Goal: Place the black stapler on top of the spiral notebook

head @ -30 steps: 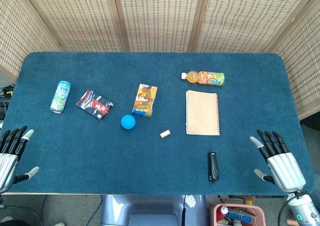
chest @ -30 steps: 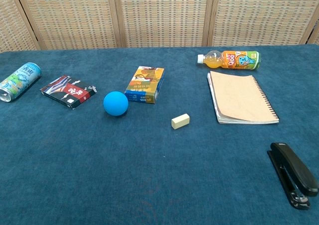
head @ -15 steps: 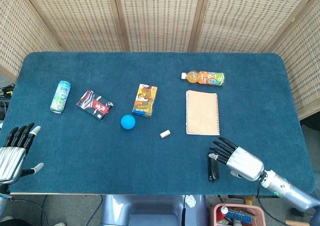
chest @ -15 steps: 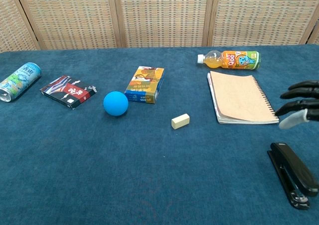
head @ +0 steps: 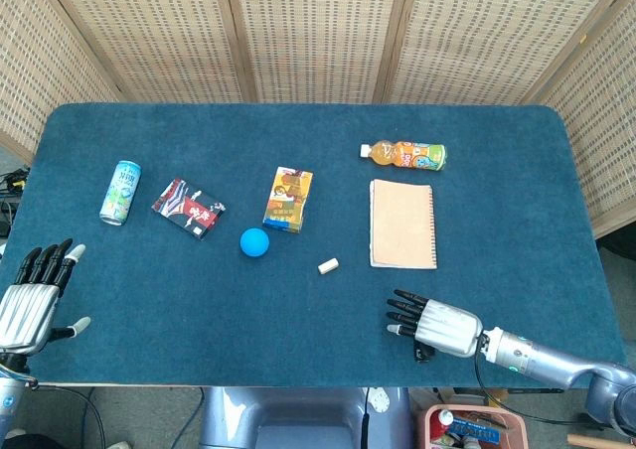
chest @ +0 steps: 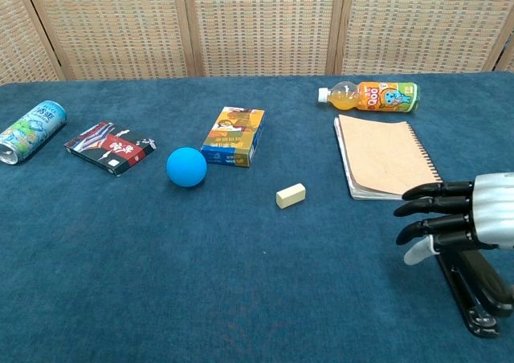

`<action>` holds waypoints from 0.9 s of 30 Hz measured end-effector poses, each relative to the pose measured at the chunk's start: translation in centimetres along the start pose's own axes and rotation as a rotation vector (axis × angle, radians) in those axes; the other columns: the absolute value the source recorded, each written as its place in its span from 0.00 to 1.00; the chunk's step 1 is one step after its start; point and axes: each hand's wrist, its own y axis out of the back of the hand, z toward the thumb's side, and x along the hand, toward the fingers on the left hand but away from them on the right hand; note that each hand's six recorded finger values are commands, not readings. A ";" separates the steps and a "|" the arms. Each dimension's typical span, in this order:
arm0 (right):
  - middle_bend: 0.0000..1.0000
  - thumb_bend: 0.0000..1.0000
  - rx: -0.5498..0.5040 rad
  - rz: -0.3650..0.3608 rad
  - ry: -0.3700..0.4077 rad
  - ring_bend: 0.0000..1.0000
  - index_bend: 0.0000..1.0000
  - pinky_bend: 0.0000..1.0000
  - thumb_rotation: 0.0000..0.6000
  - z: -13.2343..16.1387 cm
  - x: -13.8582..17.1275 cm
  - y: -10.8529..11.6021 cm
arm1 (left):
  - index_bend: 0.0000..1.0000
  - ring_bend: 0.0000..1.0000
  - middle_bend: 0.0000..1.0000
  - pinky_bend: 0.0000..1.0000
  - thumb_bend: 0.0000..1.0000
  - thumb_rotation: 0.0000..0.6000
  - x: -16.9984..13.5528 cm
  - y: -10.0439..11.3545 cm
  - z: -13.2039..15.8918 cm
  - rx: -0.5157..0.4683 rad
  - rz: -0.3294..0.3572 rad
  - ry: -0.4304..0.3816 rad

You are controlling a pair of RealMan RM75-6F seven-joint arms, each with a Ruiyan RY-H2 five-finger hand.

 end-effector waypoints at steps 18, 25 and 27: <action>0.55 0.59 0.049 -0.019 0.030 0.43 0.58 0.44 1.00 -0.5 -1.5 -1.3 | 0.00 0.00 0.00 0.00 0.00 1.00 0.3 -0.3 -0.1 0.000 -0.011 0.006; 0.55 0.59 0.084 -0.132 0.016 0.43 0.58 0.45 1.00 -2.2 -1.9 1.6 | 0.00 0.00 0.00 0.00 0.00 1.00 0.4 -0.3 -0.2 -0.003 -0.014 0.008; 0.55 0.59 0.103 -0.157 0.006 0.43 0.58 0.45 1.00 -3.2 -2.2 2.6 | 0.00 0.00 0.00 0.00 0.00 1.00 0.5 -0.3 -0.2 -0.004 -0.014 0.010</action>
